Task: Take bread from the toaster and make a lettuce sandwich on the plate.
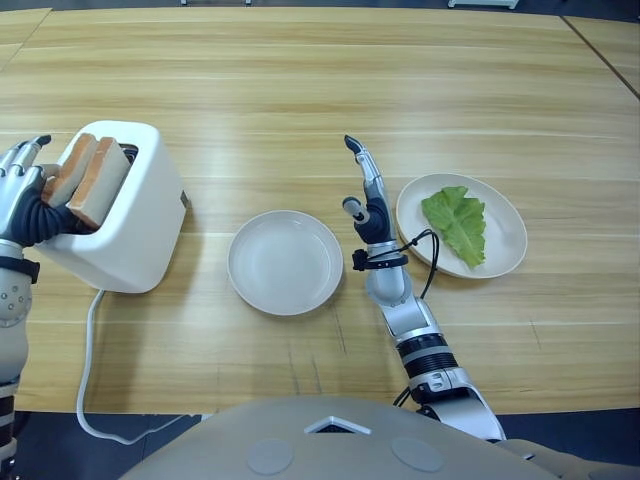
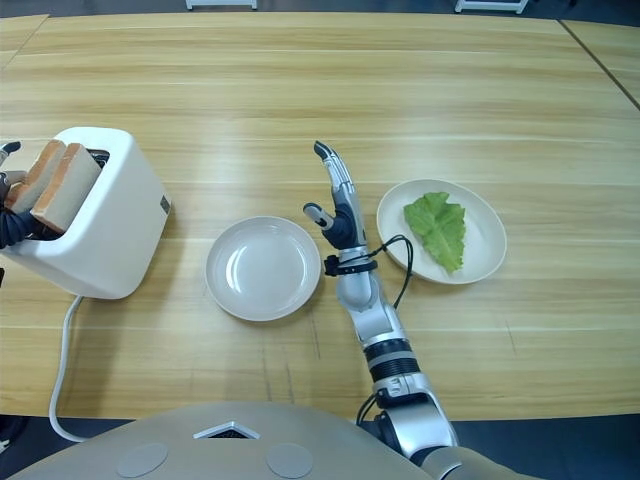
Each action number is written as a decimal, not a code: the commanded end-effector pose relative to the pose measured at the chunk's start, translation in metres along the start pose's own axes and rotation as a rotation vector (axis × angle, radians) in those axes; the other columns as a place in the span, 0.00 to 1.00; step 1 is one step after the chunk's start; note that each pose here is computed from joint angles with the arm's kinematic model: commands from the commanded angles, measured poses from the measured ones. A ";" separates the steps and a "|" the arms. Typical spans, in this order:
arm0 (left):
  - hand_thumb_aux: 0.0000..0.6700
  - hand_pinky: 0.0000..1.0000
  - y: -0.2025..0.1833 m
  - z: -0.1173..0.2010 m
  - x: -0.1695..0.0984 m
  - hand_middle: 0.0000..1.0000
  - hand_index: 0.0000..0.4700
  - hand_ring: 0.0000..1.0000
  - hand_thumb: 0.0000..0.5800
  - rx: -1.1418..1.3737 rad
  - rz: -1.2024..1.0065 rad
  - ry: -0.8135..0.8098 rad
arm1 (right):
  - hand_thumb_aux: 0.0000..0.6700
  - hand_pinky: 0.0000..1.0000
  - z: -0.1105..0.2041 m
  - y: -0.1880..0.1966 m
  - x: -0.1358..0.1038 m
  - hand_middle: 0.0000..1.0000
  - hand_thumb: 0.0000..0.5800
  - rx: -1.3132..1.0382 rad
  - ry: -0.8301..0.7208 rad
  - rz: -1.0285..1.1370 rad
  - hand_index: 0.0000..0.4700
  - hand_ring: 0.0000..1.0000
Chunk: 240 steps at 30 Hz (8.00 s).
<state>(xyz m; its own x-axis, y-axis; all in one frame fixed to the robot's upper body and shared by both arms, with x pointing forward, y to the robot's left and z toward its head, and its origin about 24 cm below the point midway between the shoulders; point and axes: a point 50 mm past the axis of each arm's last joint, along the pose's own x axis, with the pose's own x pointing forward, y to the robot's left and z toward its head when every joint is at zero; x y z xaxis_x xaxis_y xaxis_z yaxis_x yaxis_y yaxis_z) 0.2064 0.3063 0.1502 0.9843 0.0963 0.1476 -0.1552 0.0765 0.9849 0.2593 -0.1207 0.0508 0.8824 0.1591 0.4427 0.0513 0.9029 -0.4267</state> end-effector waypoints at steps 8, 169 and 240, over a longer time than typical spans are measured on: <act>1.00 0.00 0.041 0.012 0.001 0.00 1.00 0.00 1.00 -0.157 0.317 -0.082 | 0.00 0.00 -0.001 0.001 0.002 0.00 0.00 -0.007 -0.002 0.001 0.00 0.00; 0.00 0.00 0.001 0.091 0.025 0.00 0.00 0.00 0.00 -0.651 0.010 -0.335 | 1.00 0.00 0.028 0.033 0.046 0.00 1.00 -0.498 -0.125 1.021 1.00 0.00; 1.00 0.00 0.055 0.038 0.014 0.00 1.00 0.00 1.00 -0.106 0.132 -0.106 | 0.00 0.00 0.034 0.004 0.064 0.00 0.00 -0.451 -0.099 0.678 0.00 0.00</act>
<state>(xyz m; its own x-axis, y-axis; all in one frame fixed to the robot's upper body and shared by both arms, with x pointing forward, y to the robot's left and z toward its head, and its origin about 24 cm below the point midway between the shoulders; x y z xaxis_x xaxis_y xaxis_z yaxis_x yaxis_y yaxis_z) 0.2167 0.2777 0.1944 0.9807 0.0238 0.1941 -0.1953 0.1636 0.9670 0.2973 -0.0940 0.0997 0.7452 0.6666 0.0175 -0.2924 0.3501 -0.8899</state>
